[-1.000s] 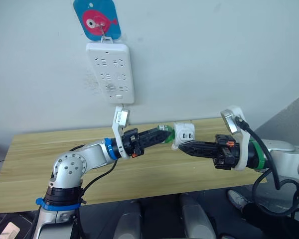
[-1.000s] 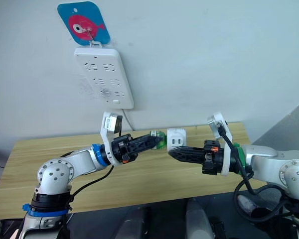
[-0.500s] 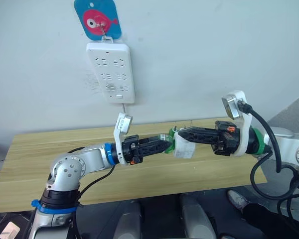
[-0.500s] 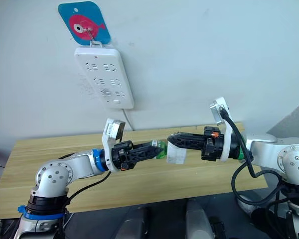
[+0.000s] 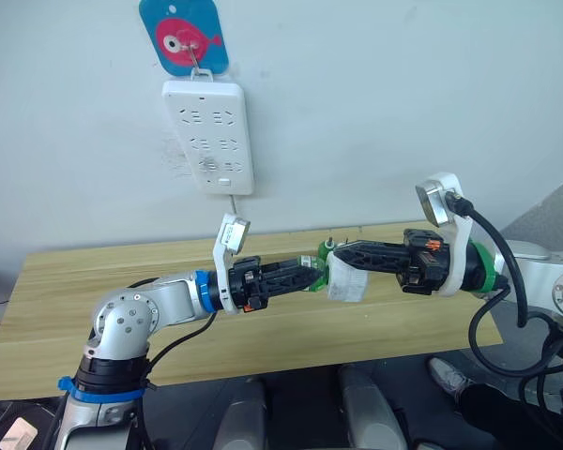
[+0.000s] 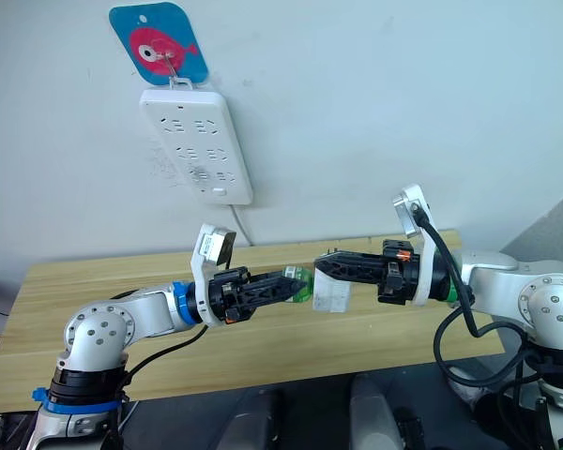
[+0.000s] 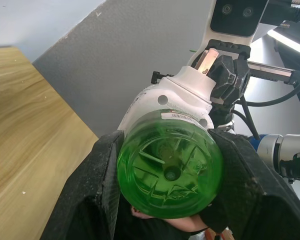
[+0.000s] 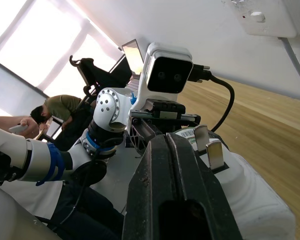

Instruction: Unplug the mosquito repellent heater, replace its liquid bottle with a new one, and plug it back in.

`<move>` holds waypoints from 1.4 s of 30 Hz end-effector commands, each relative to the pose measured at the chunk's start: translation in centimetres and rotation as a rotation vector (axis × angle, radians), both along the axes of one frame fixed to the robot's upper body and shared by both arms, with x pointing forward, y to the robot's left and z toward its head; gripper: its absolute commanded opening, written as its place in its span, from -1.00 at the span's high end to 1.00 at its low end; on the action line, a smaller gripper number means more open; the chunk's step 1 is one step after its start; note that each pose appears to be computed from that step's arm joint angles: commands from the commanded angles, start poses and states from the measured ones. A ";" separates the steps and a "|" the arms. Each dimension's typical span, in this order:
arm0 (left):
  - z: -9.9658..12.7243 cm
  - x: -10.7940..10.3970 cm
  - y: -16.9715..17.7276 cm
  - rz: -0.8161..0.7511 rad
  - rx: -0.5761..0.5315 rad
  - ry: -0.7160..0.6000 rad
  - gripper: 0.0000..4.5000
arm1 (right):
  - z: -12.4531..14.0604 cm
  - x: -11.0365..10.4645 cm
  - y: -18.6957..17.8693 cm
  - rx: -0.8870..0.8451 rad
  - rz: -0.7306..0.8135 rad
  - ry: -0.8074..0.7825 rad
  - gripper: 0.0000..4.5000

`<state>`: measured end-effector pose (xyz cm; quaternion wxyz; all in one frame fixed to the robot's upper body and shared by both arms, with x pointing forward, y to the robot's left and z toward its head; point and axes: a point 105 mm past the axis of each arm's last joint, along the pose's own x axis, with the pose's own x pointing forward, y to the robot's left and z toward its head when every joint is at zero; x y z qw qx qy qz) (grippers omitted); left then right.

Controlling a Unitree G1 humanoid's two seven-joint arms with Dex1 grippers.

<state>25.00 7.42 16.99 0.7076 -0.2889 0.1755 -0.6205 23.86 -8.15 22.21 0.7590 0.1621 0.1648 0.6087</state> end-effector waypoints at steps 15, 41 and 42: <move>1.0 1.6 0.7 0.130 -0.223 0.184 -0.03 | 3.1 2.5 -4.5 0.197 -0.369 -0.086 0.12; 4.5 4.5 -3.1 0.268 -0.609 0.593 -0.03 | 0.5 4.6 -1.7 0.640 -0.691 0.006 -1.00; 4.5 4.5 -3.2 0.269 -0.614 0.600 -0.03 | 0.7 4.6 -1.3 0.649 -0.673 0.008 -1.00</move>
